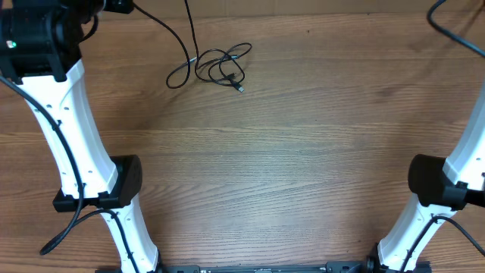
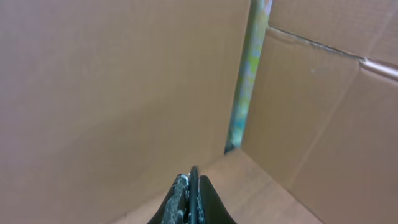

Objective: Untangle cables

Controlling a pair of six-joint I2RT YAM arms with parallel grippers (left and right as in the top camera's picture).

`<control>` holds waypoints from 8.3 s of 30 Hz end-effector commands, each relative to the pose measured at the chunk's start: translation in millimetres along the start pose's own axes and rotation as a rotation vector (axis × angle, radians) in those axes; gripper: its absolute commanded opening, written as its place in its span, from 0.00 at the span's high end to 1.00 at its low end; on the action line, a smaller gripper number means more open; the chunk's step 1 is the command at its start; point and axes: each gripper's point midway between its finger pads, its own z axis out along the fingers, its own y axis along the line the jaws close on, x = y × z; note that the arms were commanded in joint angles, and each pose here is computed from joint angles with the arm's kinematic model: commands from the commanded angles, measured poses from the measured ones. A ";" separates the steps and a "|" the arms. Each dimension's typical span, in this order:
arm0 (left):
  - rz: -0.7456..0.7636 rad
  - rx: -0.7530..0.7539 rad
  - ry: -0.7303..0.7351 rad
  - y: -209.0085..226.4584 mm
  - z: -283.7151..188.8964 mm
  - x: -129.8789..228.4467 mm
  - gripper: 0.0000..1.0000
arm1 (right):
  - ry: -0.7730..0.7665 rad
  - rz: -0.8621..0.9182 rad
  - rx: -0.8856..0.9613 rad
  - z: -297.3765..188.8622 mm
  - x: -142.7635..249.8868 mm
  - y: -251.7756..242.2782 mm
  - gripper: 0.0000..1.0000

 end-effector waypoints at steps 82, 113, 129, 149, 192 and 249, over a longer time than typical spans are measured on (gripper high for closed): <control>-0.080 -0.136 -0.092 -42.2 12.2 -20.1 0.61 | 1.312 -0.049 -0.565 -70.1 409.3 246.5 0.20; -0.078 -0.130 -0.197 -41.0 8.8 -45.8 0.60 | -0.068 0.139 0.097 -174.0 -17.8 -15.9 0.96; -0.136 -0.099 -0.253 -44.8 11.3 -58.6 0.62 | 0.286 0.108 -0.475 -149.4 44.5 77.9 0.96; -0.136 -0.101 -0.234 -44.7 12.4 -54.0 0.61 | 0.144 0.126 -0.951 -182.7 8.4 192.7 0.96; -0.133 -0.101 -0.298 -44.3 10.5 -69.2 0.61 | 0.273 0.371 0.584 -89.6 61.4 -231.9 0.96; -0.218 -0.014 -0.423 -67.6 2.1 -98.1 0.62 | 0.977 0.595 0.816 -23.5 435.9 -370.8 0.00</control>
